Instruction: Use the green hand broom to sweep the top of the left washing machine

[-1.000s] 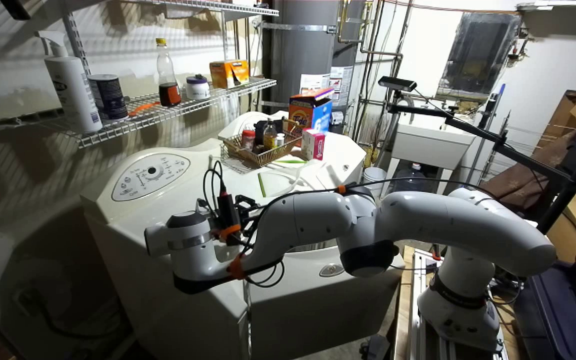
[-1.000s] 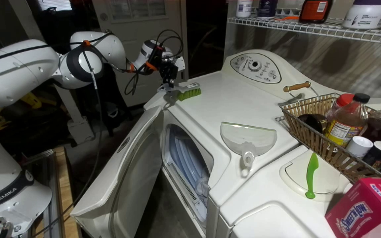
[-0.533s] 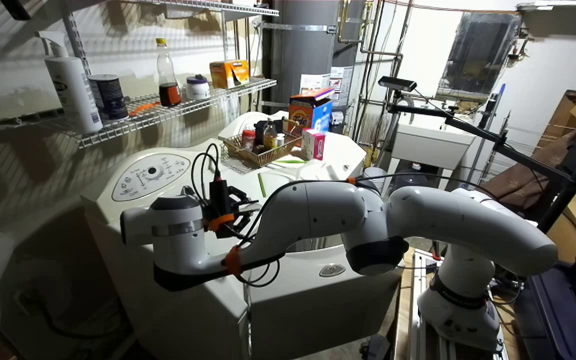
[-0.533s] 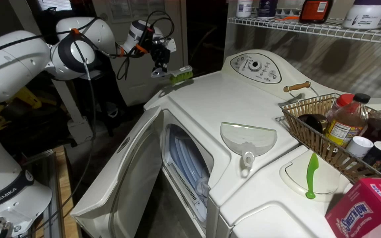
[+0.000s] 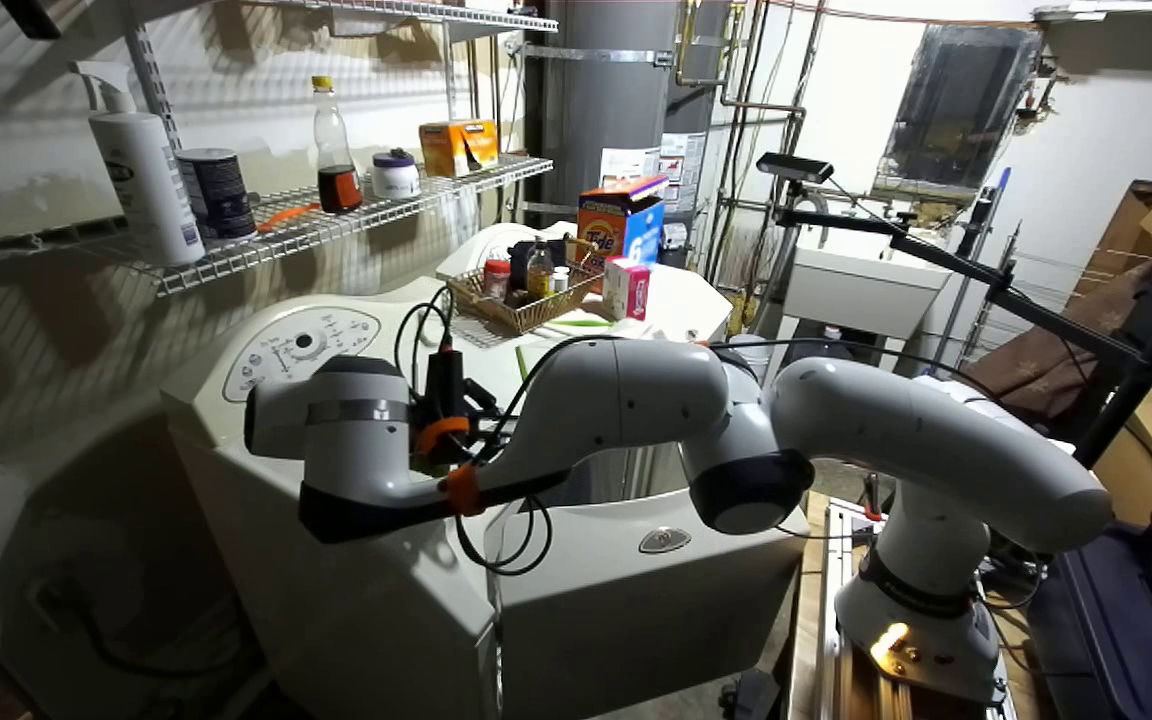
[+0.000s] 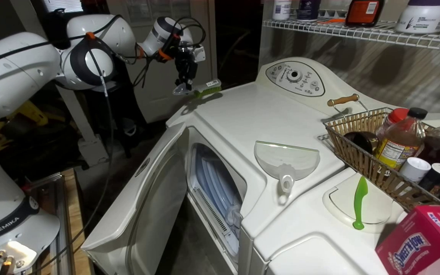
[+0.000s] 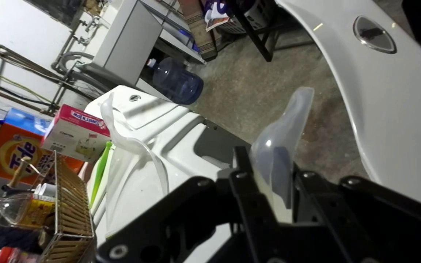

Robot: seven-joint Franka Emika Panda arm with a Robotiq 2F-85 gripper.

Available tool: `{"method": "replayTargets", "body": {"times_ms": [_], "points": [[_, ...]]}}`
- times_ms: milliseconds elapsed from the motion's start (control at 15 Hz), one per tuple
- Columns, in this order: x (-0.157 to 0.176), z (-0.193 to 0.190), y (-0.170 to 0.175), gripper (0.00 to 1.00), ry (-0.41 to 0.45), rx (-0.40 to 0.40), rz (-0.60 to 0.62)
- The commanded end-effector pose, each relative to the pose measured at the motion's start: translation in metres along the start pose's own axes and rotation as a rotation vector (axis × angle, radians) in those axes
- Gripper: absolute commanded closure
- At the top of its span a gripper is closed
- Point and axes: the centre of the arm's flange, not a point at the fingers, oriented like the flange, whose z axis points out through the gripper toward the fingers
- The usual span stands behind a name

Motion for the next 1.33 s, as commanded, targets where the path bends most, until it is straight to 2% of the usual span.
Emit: {"method": "replayTargets", "body": {"times_ms": [0,133,200,400,467,600,800,1000,1267], "points": [[0.043,-0.061,0.003,0.95,0.012,0.075,0.009],[0.039,-0.065,-0.001,0.95,0.085,0.085,-0.018],[0.002,-0.004,-0.006,0.78,0.034,0.042,-0.01],[-0.001,-0.013,-0.009,0.78,0.073,0.054,-0.018],[-0.001,-0.013,-0.008,0.95,0.076,0.055,-0.018],[0.009,-0.014,-0.002,0.95,0.058,0.068,0.097],[0.032,-0.028,0.012,0.95,0.03,0.08,0.199],[0.046,-0.037,0.023,0.95,0.022,0.095,0.244],[0.057,-0.051,0.025,0.95,0.025,0.086,0.234]]}}
